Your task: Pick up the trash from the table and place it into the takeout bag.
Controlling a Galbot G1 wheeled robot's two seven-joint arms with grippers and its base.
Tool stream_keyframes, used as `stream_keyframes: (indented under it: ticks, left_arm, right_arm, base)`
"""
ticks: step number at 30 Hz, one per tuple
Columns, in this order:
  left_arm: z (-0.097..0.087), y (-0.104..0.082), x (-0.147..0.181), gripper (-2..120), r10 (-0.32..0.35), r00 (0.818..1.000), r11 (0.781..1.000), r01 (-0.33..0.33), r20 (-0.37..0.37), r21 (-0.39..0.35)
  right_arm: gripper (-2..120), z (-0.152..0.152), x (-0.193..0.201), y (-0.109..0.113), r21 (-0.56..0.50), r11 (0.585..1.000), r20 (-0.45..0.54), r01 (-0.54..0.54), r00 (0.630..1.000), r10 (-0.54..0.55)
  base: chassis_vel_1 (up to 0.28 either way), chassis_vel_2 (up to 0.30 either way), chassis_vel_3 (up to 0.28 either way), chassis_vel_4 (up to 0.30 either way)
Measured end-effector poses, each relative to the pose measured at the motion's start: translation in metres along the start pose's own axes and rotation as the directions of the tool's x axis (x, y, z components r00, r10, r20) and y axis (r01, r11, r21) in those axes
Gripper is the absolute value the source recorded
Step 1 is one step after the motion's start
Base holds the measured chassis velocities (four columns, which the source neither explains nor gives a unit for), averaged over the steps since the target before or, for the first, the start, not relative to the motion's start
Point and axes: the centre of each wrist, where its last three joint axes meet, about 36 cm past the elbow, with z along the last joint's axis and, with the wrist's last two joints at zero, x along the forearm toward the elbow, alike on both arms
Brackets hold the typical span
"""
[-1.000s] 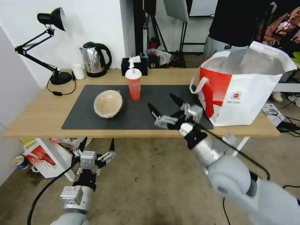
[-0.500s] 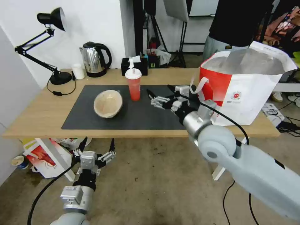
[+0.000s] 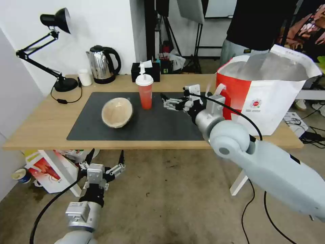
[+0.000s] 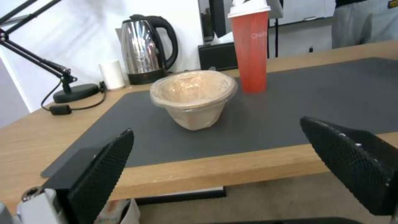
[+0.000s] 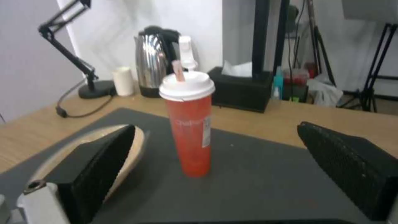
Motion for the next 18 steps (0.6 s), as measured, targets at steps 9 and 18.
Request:
stream_keyframes:
  ticks: [9, 18]
  left_arm:
    - [0.0, 0.0, 0.0, 100, 0.0, 1.0, 1.0, 0.0, 0.0, 0.0]
    - [0.0, 0.0, 0.0, 100, 0.0, 1.0, 1.0, 0.0, 0.0, 0.0]
  right_arm:
    - [100, 0.001, -0.034, -0.009, -0.018, 0.999, -0.066, 0.038, 0.997, -0.039]
    - [100, 0.004, -0.049, -0.016, -0.031, 0.999, -0.086, 0.041, 0.995, -0.043]
  base:
    - [0.0, 0.0, 0.0, 0.0]
    - [0.0, 0.0, 0.0, 0.0]
